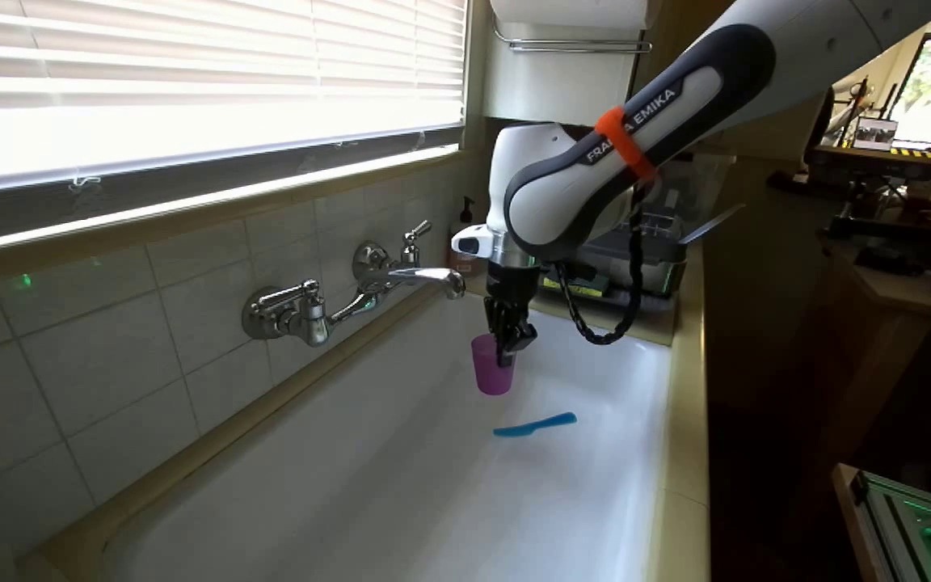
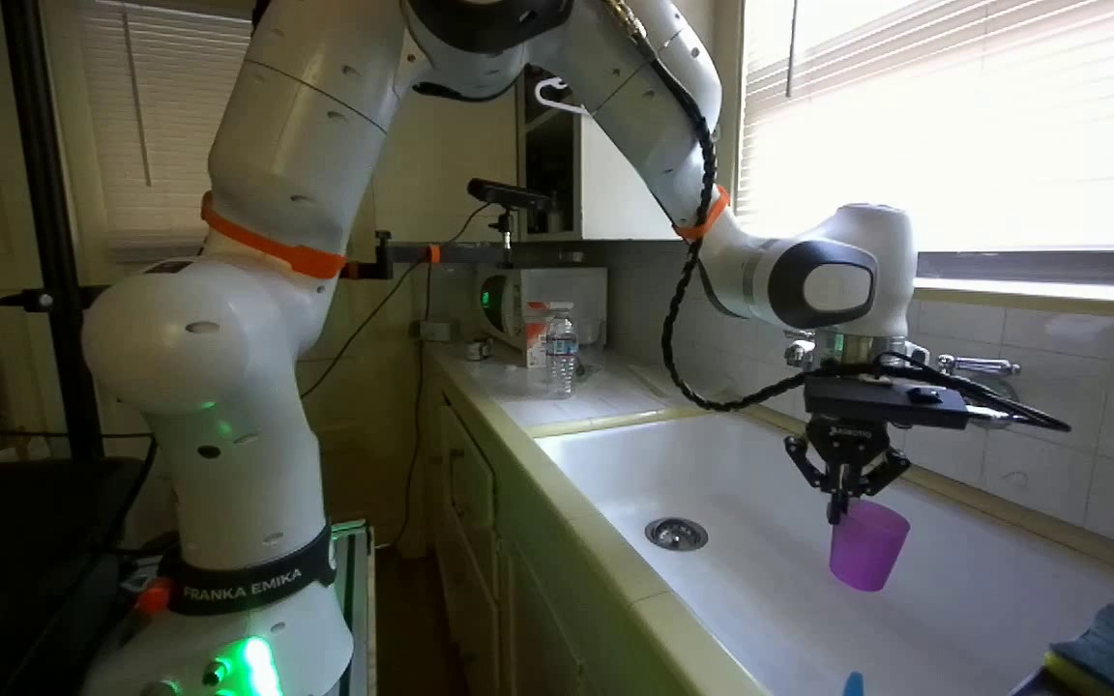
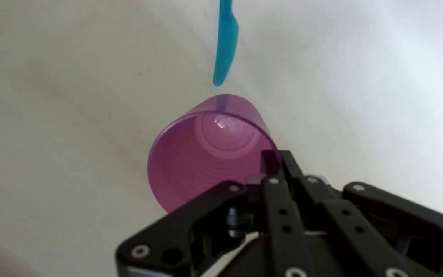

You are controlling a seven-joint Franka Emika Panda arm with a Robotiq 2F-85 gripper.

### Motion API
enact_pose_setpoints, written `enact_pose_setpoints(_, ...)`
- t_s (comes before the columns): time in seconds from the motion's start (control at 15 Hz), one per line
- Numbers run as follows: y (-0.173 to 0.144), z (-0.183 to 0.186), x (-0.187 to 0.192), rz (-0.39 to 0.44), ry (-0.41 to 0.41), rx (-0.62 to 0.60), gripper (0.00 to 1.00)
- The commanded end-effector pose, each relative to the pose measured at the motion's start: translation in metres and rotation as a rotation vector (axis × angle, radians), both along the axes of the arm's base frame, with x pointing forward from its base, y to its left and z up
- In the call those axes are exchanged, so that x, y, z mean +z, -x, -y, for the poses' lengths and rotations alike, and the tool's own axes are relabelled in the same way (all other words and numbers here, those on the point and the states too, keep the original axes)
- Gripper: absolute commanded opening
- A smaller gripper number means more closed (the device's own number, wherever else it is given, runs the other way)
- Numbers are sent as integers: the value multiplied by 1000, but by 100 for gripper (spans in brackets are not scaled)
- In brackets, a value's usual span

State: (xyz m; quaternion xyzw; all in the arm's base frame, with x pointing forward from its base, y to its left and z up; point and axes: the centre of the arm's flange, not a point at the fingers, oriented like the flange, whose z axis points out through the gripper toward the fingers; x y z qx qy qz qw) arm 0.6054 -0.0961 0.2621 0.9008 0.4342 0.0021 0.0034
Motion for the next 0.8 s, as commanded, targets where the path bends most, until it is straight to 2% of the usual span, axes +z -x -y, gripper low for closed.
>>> enact_pose_setpoints(0.0,-25,-3,-30,8,37,42,1)
enact_pose_setpoints(0.4,-50,-8,-64,99,63,94,1)
enact_pose_setpoints(0.73,-64,-10,-85,124,49,112,1)
